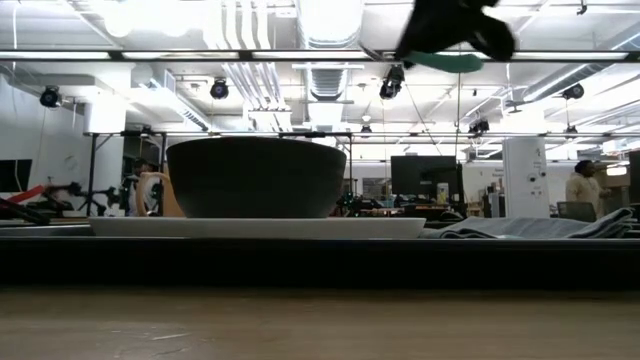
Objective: Set up tray
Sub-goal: Put the blue spoon on top of the gray napkin on the right of the blue fork
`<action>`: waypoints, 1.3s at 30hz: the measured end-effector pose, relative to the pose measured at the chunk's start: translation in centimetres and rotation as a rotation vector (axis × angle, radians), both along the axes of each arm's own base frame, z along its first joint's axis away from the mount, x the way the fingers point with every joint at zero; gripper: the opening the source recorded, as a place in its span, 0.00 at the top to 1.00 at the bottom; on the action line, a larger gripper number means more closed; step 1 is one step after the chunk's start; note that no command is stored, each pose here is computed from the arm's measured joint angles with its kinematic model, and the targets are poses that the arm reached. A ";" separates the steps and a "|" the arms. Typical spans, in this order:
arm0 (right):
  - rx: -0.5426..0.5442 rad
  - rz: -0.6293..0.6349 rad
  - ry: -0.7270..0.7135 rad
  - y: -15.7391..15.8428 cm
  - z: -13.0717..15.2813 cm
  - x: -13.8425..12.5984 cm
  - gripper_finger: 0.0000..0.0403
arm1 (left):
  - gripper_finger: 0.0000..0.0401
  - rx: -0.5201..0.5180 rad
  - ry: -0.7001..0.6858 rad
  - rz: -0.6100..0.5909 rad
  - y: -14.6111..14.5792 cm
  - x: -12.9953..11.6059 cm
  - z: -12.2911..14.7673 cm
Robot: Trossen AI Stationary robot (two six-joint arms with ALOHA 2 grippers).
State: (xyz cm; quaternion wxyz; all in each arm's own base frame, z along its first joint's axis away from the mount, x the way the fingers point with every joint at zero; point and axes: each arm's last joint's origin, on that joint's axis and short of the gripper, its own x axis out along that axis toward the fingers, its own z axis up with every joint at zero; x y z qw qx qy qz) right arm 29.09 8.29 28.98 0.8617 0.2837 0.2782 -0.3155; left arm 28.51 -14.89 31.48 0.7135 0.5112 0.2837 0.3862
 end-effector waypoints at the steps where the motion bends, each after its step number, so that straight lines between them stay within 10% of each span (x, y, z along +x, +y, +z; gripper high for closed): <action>1: 0.030 -0.041 -0.019 0.2 -0.3 -0.4 0.92 | 0.61 -0.040 -0.036 -0.004 0.3 -0.7 0.2; 11: 0.326 -0.379 0.030 0.8 -7.2 -3.3 0.92 | 0.61 -0.423 -0.238 0.007 3.9 -7.6 0.6; 20: 0.361 -0.481 0.090 1.1 -9.6 -1.8 0.92 | 0.61 -0.679 -0.358 -0.001 7.0 -13.1 1.3; 39: 0.408 -0.587 0.276 2.4 -15.7 0.6 0.92 | 0.61 -0.744 -0.243 -0.065 7.1 -15.2 0.5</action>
